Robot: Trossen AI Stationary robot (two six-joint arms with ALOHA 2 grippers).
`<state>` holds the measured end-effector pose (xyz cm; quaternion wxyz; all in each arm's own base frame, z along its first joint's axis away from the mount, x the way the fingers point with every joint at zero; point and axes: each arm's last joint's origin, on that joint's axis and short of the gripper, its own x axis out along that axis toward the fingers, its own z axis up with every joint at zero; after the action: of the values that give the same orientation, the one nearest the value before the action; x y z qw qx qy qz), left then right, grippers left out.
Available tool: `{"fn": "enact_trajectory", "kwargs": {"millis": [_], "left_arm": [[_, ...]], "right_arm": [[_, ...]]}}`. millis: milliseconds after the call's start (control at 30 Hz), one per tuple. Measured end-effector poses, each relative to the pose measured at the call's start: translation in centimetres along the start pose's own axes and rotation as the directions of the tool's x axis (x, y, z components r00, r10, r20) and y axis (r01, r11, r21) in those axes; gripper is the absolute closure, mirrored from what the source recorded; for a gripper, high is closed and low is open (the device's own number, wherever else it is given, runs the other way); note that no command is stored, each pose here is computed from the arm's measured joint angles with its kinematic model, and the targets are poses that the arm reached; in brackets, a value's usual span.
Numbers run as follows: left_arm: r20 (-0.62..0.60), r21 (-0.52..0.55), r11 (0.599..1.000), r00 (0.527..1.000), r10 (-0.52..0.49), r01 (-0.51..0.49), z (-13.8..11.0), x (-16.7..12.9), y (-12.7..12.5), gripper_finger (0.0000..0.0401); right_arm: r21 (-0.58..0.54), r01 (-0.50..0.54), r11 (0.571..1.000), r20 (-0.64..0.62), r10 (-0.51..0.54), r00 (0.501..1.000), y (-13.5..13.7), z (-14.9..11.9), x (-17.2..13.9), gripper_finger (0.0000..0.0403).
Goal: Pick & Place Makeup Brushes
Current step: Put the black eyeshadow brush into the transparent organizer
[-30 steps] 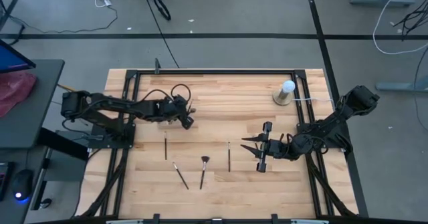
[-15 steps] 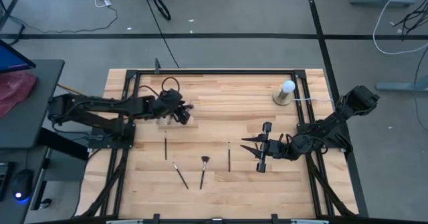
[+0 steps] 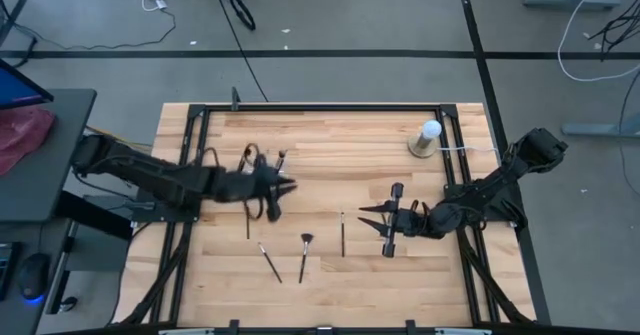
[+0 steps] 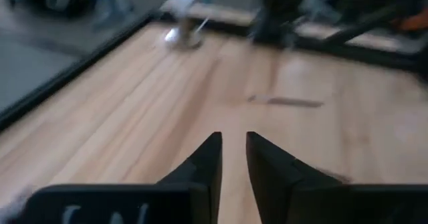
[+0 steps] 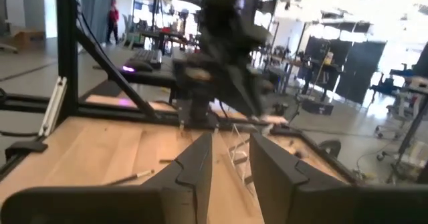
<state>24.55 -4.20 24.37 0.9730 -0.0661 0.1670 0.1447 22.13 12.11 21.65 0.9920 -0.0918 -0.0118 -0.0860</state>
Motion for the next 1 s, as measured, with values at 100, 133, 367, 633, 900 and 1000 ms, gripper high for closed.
{"fn": "enact_trajectory", "kwargs": {"millis": [100,133,367,633,900,1000], "left_arm": [[0.066,0.081,0.996,0.997,-0.042,0.037,-0.5,-1.1,-3.1,0.0346],[0.091,0.114,0.993,0.994,-0.054,0.044,-0.7,-1.4,-4.1,0.0351],[0.202,0.239,0.971,0.978,-0.046,-0.004,-3.7,-1.7,-9.5,0.0388],[0.227,0.164,0.985,0.974,0.011,-0.049,-7.7,1.7,-11.2,0.0392],[0.268,0.084,0.993,0.962,0.055,-0.08,-8.7,5.0,-9.9,0.0387],[0.263,0.065,0.996,0.964,0.046,-0.065,-8.5,5.7,-9.3,0.0391]], "right_arm": [[0.015,0.004,1.0,-0.035,-0.004,0.999,-0.1,-0.5,0.2,0.0301],[0.022,0.003,1.0,-0.05,-0.002,0.999,-0.2,-0.6,0.2,0.0301],[0.075,0.019,0.997,-0.197,-0.003,0.98,-0.4,-2.5,0.4,0.0298],[0.116,0.105,0.988,-0.415,-0.048,0.909,-0.7,-5.1,-0.5,0.0244],[0.269,0.203,0.942,-0.702,0.047,0.71,-1.2,-8.1,-2.6,0.019],[0.299,0.237,0.924,-0.763,0.082,0.641,-1.0,-8.6,-3.5,0.0193]]}}
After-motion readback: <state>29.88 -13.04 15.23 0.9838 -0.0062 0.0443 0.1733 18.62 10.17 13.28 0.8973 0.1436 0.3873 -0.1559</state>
